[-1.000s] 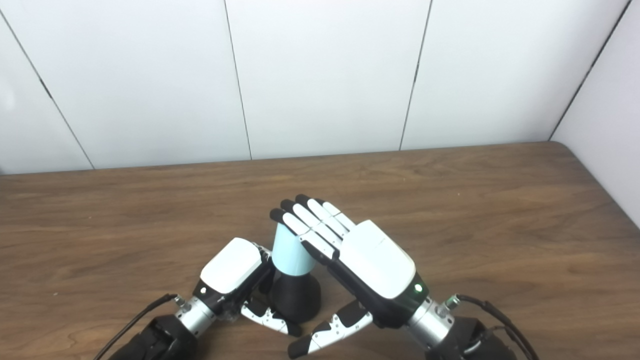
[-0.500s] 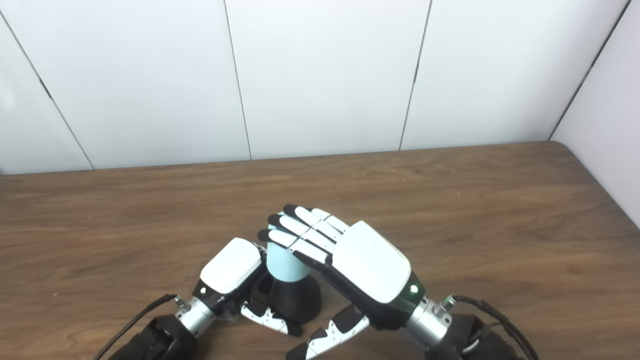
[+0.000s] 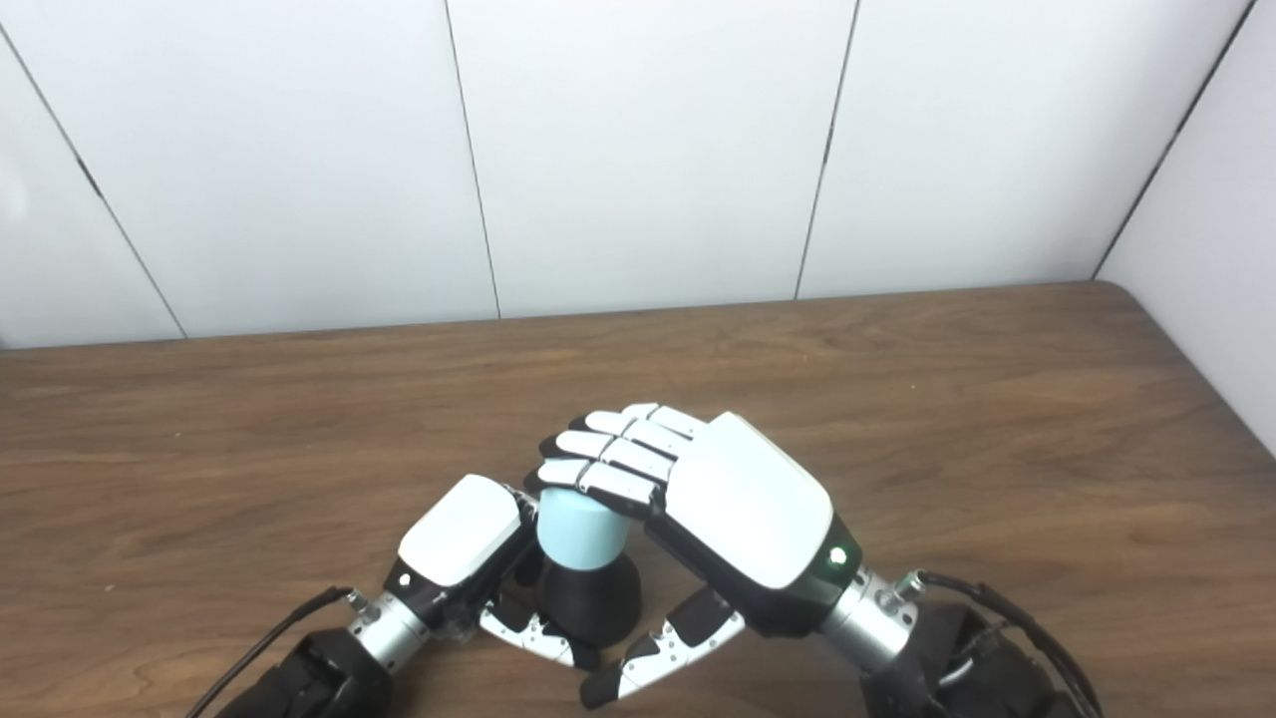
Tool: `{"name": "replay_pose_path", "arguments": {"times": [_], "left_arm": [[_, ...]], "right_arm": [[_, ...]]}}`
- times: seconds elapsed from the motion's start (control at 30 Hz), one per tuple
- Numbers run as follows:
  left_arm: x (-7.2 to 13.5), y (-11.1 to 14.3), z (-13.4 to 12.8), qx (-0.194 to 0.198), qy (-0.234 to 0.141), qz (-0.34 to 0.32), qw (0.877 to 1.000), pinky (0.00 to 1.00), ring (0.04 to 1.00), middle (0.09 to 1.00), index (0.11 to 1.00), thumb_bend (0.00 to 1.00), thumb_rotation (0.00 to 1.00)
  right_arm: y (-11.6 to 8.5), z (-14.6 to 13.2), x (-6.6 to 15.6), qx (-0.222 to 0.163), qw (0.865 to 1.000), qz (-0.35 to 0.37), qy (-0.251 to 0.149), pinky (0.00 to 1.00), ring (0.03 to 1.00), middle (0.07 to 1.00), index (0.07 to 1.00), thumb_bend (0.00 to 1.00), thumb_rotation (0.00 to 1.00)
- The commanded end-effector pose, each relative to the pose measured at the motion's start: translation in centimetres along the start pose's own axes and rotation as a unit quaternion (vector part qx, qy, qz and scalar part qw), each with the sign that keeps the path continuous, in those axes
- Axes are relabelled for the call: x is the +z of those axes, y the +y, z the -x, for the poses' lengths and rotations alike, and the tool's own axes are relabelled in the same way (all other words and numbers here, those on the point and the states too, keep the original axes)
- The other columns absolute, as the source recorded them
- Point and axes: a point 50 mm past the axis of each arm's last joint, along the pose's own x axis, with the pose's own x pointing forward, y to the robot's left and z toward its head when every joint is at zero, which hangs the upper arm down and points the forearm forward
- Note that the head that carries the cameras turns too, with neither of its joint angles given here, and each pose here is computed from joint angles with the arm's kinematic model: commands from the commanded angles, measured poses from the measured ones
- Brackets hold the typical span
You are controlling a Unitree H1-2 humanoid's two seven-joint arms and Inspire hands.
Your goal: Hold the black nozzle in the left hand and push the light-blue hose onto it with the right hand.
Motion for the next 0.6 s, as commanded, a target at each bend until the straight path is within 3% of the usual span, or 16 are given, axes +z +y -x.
{"name": "replay_pose_path", "arguments": {"times": [0.0,0.27,0.4,0.57], "left_arm": [[0.3,-6.7,5.2,-0.145,0.034,0.01,0.989,0.1,0.154,0.238,0.481,0.52,0.04],[0.3,-6.7,5.2,-0.147,0.036,0.011,0.988,0.1,0.153,0.233,0.479,0.52,0.04],[0.4,-6.6,5.1,-0.147,0.036,0.009,0.988,0.11,0.163,0.244,0.481,0.52,0.04],[0.5,-6.6,5.1,-0.139,0.033,0.013,0.99,0.1,0.152,0.231,0.48,0.52,0.04]], "right_arm": [[-0.4,0.1,-0.3,0.036,0.998,0.051,-0.018,0.77,0.812,0.815,0.764,0.9,0.74],[0.2,0.0,-1.2,0.104,0.986,0.125,-0.035,0.84,0.909,0.886,0.82,0.85,0.71],[1.1,0.1,-1.3,0.15,0.978,0.14,-0.019,0.93,0.98,0.956,0.89,0.83,0.77],[2.5,0.3,-1.1,0.168,0.974,0.151,-0.01,0.92,0.989,0.976,0.917,0.82,0.77]]}}
